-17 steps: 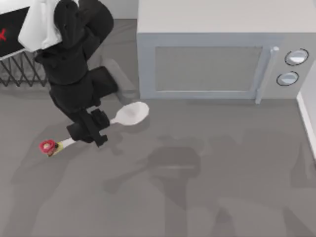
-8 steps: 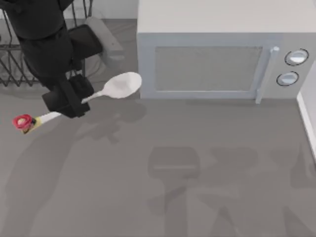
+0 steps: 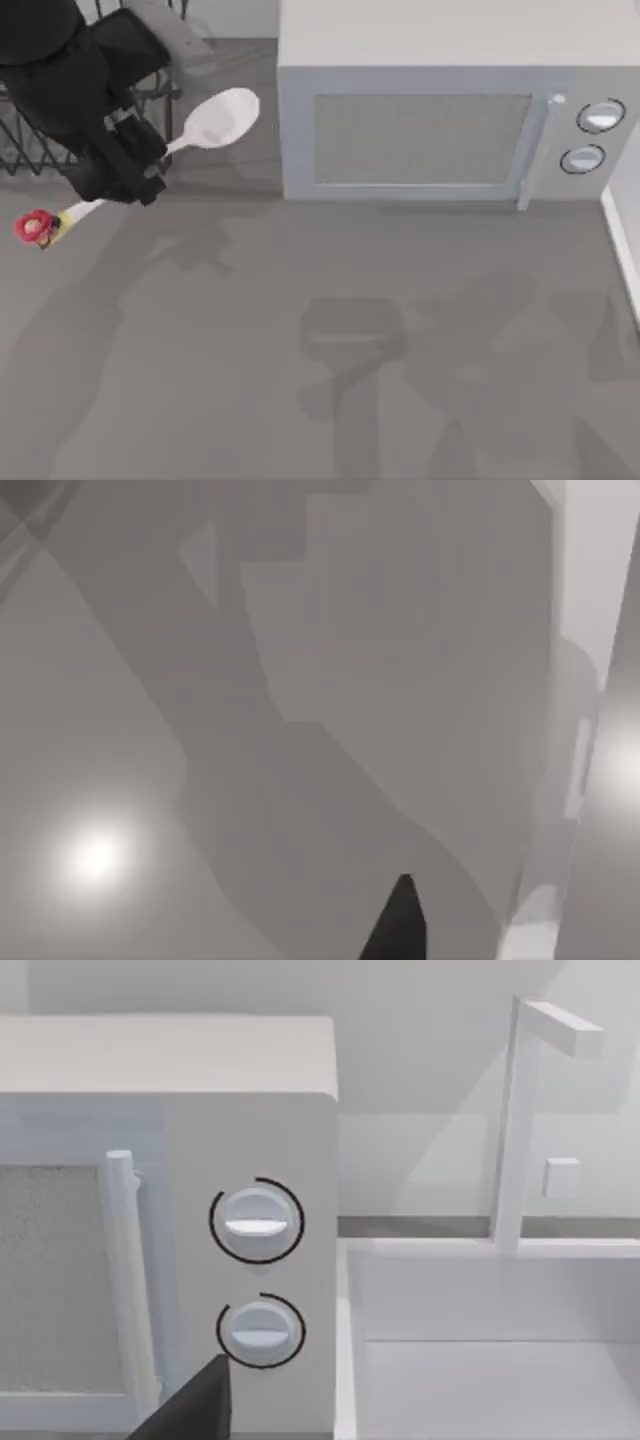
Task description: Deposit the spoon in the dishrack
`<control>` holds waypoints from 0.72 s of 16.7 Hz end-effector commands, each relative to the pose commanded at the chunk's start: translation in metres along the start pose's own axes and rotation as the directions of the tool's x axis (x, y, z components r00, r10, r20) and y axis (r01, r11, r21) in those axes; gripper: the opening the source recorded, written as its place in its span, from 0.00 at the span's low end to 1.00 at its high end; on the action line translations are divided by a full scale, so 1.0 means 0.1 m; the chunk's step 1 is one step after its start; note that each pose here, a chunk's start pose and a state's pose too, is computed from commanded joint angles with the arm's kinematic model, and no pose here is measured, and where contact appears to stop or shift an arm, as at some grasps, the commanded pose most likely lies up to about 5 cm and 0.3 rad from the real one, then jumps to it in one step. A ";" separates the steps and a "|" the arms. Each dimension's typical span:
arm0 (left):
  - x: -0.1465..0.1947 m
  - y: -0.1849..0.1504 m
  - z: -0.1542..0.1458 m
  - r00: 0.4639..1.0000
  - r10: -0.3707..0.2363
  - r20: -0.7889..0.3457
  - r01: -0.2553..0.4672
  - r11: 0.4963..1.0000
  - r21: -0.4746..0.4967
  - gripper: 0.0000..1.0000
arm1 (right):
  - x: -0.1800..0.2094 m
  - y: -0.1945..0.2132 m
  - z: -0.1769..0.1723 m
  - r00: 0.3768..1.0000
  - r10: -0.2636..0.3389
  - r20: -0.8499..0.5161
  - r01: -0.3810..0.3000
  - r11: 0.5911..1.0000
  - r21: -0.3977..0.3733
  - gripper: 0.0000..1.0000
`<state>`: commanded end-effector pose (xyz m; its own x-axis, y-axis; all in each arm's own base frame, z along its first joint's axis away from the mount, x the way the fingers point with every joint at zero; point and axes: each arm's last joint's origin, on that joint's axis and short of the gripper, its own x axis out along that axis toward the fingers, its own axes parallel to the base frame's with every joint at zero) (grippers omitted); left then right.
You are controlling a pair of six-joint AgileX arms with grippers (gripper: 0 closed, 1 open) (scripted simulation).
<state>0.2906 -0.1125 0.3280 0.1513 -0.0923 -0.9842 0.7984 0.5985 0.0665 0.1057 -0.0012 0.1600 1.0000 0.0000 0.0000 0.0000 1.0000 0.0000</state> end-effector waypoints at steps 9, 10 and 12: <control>-0.78 0.37 -0.94 0.612 0.569 0.549 -0.175 0.775 -0.607 0.00 | 0.00 0.00 0.00 1.000 0.000 0.000 0.000 1.000 0.000 1.00; -0.86 0.35 -1.06 0.531 0.623 0.574 -0.165 0.741 -0.651 0.00 | 0.00 0.00 0.00 1.000 0.000 0.000 0.000 1.000 0.000 1.00; -1.00 0.26 -1.28 0.379 0.705 0.600 -0.140 0.684 -0.716 0.00 | 0.00 0.00 0.00 1.000 0.000 0.000 0.000 1.000 0.000 1.00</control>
<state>0.2213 0.0144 0.4072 0.9696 -0.0905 -0.2274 0.1080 0.9920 0.0659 0.1057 -0.0012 0.1600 1.0000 0.0000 0.0000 0.0000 1.0000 0.0000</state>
